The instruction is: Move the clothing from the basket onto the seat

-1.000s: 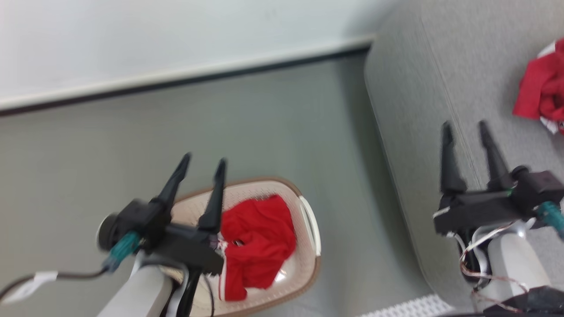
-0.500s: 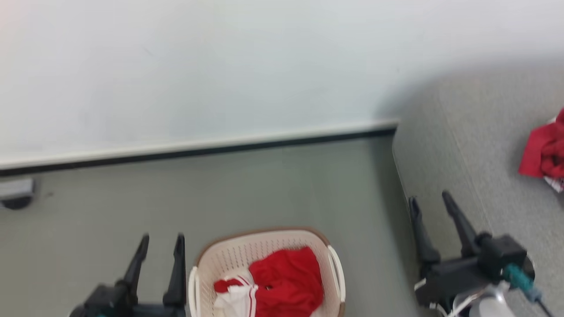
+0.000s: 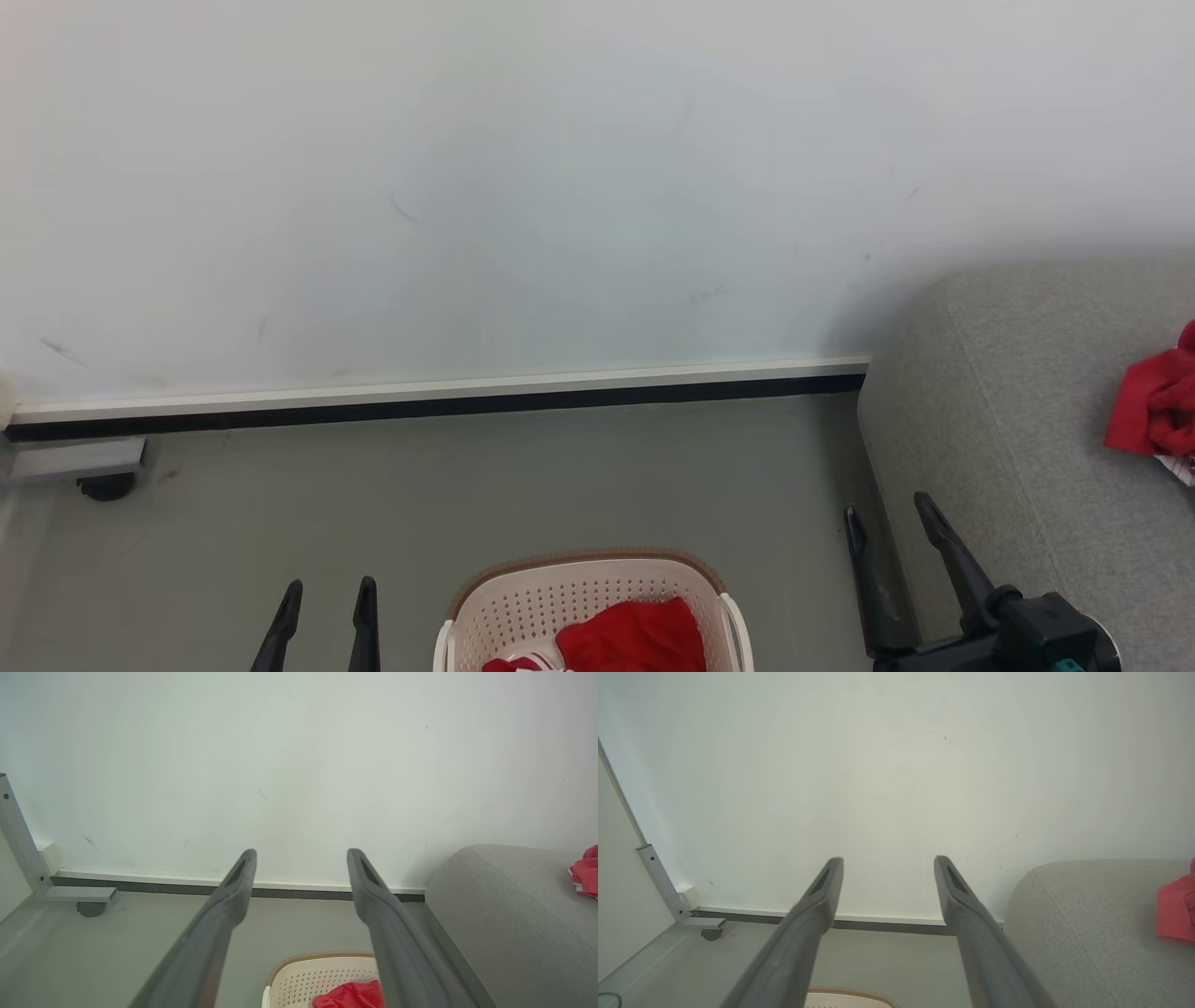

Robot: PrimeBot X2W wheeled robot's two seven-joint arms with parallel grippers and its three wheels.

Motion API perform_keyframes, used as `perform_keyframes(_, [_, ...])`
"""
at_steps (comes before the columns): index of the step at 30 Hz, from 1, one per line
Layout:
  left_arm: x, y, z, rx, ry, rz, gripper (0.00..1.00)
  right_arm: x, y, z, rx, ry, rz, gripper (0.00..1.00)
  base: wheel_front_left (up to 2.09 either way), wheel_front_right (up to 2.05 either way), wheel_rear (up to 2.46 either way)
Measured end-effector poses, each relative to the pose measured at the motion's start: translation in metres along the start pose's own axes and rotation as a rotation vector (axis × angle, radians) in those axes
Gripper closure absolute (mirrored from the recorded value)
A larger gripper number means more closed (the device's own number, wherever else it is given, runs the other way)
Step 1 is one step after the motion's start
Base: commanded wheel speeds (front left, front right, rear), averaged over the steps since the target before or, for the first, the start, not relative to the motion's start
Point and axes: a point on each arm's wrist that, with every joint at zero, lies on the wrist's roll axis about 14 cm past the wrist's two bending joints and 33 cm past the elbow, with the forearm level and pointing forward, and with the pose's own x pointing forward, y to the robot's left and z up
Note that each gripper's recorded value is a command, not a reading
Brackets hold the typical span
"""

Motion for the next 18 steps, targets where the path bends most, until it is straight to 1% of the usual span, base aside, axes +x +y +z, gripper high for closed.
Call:
perform_keyframes(9, [-0.0049, 0.0048, 0.0045, -0.005, -0.019, 0.015, 0.00, -0.0102, 0.0039, 0.0008, 0.016, -0.001, -0.008, 0.00, 0.00, 0.00, 0.00])
perform_keyframes(18, [-0.0044, 0.0048, -0.0019, 0.001, -0.003, 0.003, 0.00, -0.0099, 0.0025, -0.0019, 0.013, 0.008, -0.010, 0.00, 0.00, 0.00, 0.00])
